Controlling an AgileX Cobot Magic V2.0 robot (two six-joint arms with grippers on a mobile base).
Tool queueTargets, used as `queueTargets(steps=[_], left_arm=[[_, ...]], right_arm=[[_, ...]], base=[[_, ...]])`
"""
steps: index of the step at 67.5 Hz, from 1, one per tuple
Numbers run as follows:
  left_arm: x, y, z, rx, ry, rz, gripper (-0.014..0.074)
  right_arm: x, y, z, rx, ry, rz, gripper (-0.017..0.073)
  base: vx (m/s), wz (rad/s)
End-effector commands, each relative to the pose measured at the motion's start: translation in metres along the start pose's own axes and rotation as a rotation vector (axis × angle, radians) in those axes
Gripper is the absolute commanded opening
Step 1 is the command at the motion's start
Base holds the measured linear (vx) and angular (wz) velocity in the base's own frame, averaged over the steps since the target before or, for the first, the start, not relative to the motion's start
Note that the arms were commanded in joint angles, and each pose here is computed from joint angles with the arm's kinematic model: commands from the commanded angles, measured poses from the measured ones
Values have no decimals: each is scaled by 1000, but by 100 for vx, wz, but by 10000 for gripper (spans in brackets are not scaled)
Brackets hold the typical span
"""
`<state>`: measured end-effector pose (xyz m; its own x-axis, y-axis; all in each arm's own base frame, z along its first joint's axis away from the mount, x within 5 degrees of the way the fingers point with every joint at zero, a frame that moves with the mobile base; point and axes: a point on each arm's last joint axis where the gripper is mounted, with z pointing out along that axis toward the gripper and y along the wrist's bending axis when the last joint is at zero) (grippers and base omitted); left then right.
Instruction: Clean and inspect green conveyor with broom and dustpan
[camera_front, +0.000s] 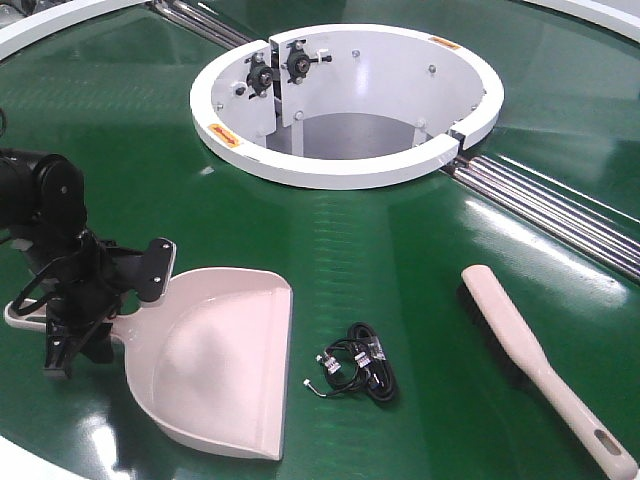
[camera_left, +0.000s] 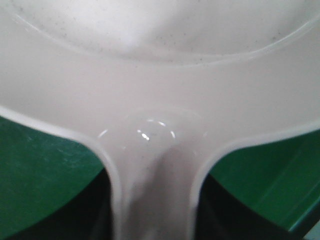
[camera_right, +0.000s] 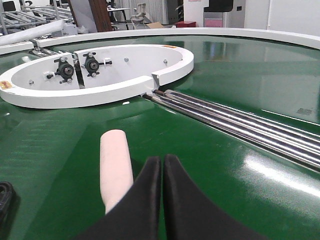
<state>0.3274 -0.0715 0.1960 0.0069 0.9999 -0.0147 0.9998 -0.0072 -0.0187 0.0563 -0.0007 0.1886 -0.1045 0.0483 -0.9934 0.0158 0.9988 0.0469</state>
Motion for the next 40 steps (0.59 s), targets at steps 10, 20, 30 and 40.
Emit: queueTargets(steps=[10, 20, 30, 40], left_arm=[[-4, 1, -20, -66, -30, -12, -8], [-4, 1, -20, -66, -30, -12, -8], [-4, 1, -20, -65, -30, -12, -8], [-4, 1, -20, -65, -30, -12, -8]], right_arm=[[0, 0, 0, 3, -69, -7, -10], [-1, 0, 0, 3, -74, -10, -10], [-15, 0, -2, -16, -217, 104, -10], [-34, 1, -6, -21, -224, 133, -10]], base=[[0, 0], [0, 0], [0, 0], [0, 0]])
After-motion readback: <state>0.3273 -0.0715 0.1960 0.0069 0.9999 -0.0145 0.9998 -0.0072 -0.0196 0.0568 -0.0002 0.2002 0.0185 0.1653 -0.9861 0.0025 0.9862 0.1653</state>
